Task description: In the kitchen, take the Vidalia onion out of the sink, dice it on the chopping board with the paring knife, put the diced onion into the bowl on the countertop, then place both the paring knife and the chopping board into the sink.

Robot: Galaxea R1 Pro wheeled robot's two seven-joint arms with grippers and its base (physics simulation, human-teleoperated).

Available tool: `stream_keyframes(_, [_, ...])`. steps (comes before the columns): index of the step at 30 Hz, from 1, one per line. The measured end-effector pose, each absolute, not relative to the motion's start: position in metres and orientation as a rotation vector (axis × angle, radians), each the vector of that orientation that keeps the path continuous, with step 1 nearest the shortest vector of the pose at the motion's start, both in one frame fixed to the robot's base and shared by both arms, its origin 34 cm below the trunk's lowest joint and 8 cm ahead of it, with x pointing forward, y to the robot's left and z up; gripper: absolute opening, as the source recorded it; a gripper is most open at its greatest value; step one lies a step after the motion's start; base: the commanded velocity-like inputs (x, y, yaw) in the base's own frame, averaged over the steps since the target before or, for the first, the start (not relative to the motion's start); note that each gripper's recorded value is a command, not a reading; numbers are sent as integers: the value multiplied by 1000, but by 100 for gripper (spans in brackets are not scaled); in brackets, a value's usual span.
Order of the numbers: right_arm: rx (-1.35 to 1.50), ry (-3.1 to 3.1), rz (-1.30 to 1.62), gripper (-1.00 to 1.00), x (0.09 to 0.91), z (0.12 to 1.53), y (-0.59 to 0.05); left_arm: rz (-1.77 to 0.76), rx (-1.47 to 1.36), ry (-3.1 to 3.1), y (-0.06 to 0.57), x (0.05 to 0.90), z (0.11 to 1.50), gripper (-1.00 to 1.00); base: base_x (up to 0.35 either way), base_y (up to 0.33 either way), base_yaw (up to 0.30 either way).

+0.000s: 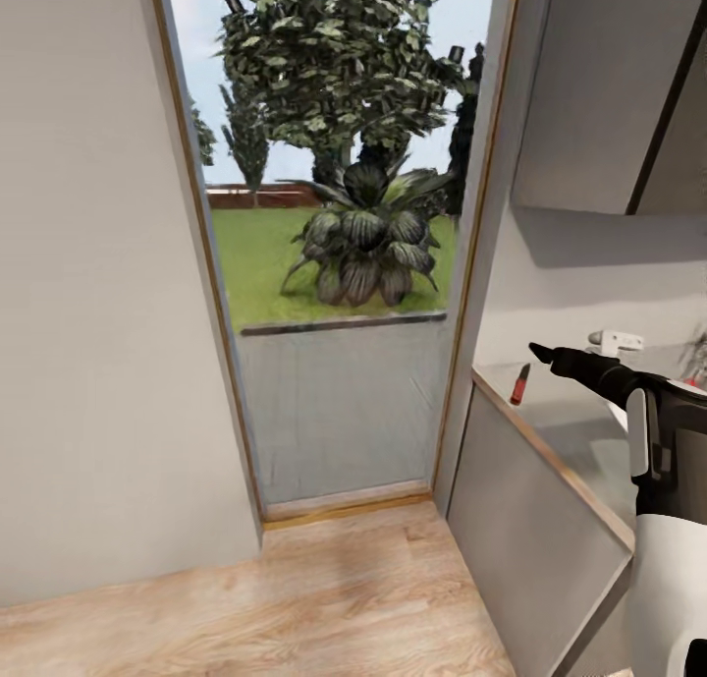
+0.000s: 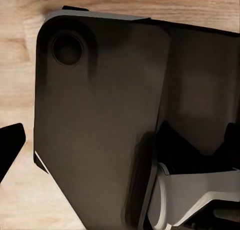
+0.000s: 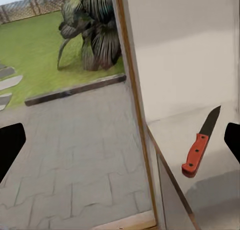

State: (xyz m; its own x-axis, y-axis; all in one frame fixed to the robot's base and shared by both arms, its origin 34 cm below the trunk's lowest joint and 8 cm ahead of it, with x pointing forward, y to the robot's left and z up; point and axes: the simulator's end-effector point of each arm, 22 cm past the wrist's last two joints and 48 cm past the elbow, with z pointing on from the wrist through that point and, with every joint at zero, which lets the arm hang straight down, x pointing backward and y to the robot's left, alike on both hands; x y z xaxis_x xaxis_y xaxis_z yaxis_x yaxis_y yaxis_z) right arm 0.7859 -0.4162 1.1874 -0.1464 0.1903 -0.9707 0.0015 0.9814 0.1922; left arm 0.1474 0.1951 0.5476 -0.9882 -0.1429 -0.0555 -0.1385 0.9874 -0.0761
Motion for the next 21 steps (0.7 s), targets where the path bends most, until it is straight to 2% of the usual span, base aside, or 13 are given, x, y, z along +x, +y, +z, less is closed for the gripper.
stream_keyframes(21, [146,1714,165,100,786,1187,-416,-111,-217,3070,195,148,548,100,171,292,-222])
